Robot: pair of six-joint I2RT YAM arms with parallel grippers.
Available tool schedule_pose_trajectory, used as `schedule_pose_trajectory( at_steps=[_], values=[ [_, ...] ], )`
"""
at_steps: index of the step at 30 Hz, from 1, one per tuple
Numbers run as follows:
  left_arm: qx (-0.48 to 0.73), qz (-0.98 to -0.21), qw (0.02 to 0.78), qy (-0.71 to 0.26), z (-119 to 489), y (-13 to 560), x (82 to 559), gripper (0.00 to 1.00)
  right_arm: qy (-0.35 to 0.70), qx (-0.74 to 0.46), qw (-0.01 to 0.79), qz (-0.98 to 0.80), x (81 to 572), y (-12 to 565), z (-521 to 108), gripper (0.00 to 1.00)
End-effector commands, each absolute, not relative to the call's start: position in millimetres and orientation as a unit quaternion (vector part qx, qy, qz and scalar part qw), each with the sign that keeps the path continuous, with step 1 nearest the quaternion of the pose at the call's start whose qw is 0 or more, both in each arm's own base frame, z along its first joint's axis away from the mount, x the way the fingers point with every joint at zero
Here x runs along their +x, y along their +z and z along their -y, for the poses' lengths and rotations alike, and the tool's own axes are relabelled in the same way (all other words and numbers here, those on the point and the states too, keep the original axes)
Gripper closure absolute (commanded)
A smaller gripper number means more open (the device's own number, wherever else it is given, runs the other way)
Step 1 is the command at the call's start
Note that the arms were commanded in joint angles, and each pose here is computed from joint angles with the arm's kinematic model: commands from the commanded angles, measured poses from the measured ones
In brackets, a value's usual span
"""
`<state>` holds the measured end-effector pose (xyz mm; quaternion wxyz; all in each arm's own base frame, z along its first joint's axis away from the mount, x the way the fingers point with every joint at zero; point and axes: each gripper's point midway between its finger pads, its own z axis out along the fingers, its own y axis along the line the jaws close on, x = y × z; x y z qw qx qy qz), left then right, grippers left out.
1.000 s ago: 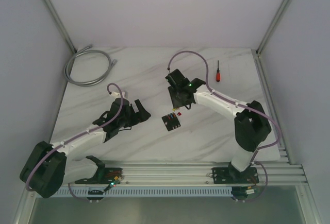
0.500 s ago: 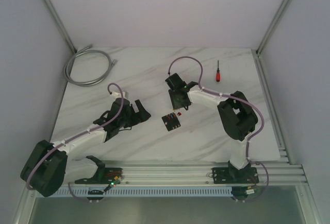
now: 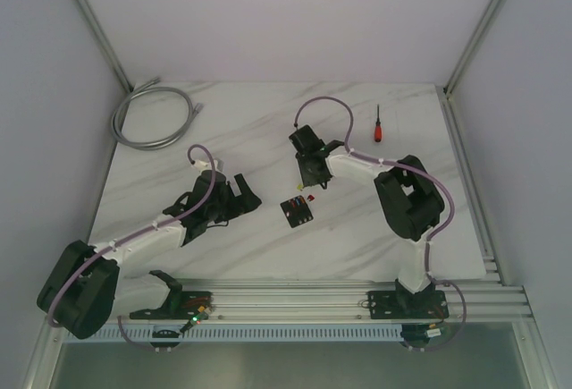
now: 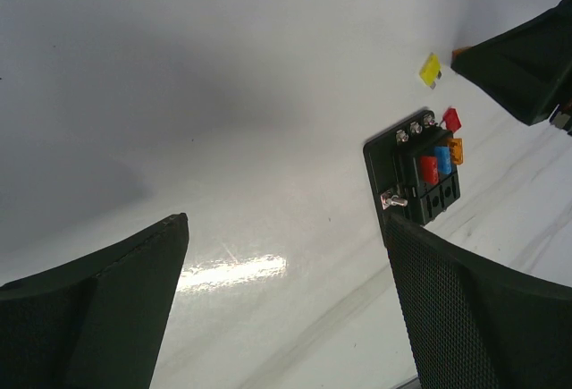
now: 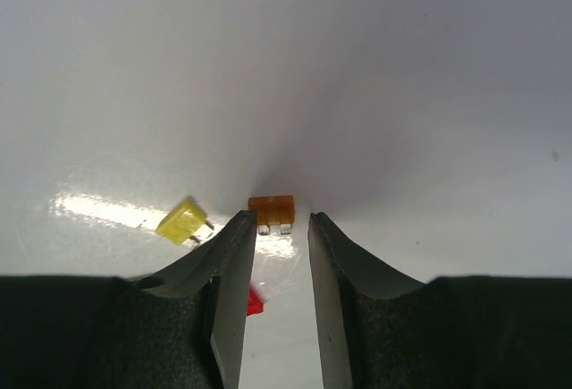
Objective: Snap on the fuse box
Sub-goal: Pick up the fuse from the center of the board.
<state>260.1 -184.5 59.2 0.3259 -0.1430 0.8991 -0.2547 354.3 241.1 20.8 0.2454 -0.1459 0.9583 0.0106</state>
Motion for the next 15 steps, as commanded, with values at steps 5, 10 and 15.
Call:
schedule_pose_trajectory(
  at_steps=[5, 10, 15],
  values=[
    [-0.14, -0.898, 0.326, -0.261, 188.2, 66.6, 264.6, 0.0, 0.008, -0.141, 0.237, -0.961, 354.2, 22.0, -225.2, 0.63],
    [-0.141, -0.896, 0.327, -0.263, 188.4, 68.3, 265.0, 0.0, 0.016, -0.139, 0.269, -0.953, 365.2, 41.5, -229.9, 0.54],
    [-0.141, -0.896, 0.328, -0.263, 188.3, 68.1, 264.8, 0.0, 0.016, -0.144, 0.273, -0.951, 371.7, 42.6, -234.4, 0.51]
  ],
)
